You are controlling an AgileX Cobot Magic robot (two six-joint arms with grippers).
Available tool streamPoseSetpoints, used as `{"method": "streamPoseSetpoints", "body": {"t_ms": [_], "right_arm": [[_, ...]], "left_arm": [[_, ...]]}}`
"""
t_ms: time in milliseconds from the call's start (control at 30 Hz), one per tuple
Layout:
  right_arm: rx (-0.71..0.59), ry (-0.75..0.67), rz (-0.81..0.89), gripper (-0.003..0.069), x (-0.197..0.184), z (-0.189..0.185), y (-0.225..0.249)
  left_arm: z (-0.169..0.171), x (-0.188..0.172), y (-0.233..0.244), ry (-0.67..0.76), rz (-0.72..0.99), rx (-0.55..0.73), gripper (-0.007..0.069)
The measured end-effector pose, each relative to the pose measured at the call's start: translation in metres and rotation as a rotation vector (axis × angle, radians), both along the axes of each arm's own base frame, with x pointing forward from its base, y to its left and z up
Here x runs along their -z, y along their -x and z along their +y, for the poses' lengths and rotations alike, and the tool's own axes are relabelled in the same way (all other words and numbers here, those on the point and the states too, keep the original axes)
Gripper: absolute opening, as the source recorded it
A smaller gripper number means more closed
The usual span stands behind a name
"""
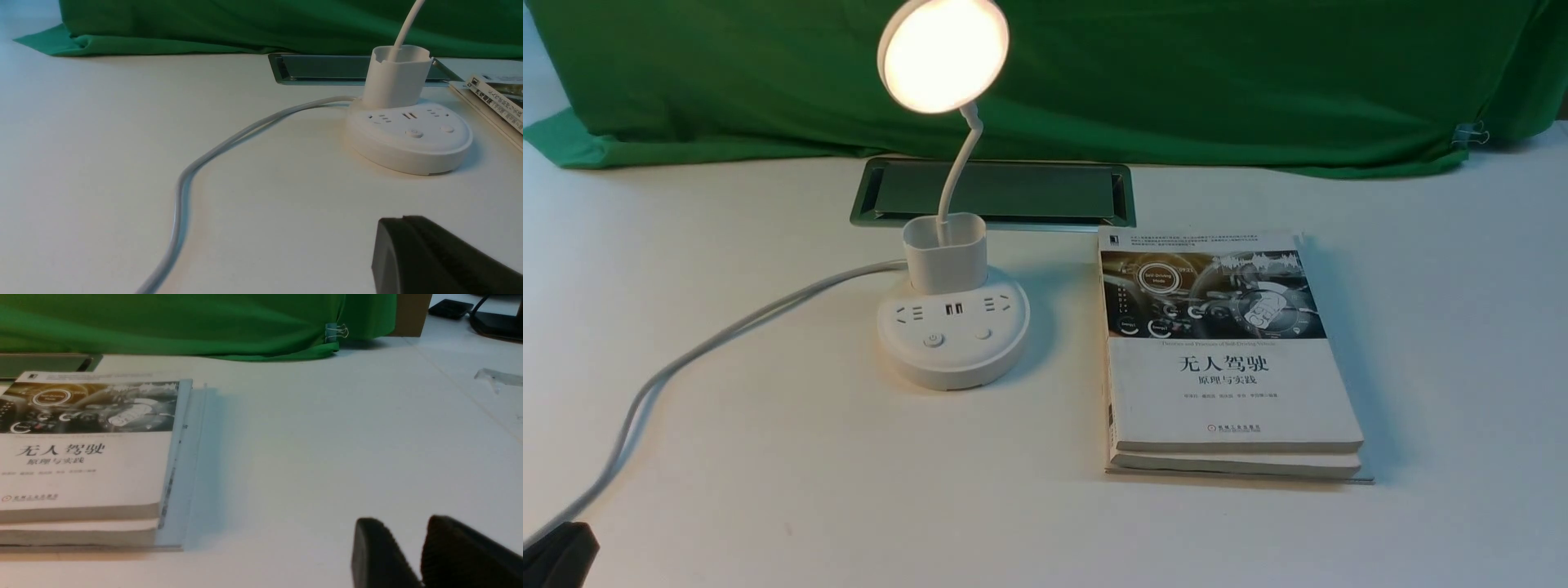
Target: Turn on the desk lamp on the white desktop with your hand.
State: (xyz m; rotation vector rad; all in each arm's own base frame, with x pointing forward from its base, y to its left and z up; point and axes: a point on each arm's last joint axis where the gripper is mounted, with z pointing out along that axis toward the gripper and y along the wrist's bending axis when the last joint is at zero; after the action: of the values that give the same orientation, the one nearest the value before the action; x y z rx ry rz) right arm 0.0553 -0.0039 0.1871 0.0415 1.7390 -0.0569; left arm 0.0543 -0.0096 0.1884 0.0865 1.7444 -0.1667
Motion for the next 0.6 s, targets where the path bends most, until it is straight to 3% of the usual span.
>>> {"method": "streamPoseSetpoints", "body": {"t_ms": [600], "right_arm": [[0.000,0.000,-0.001,0.0241,-0.0001,0.0000,0.0000]], "left_arm": [[0.0000,-0.0002,0.0000,-0.012,-0.004,0.002,0.0001]]}}
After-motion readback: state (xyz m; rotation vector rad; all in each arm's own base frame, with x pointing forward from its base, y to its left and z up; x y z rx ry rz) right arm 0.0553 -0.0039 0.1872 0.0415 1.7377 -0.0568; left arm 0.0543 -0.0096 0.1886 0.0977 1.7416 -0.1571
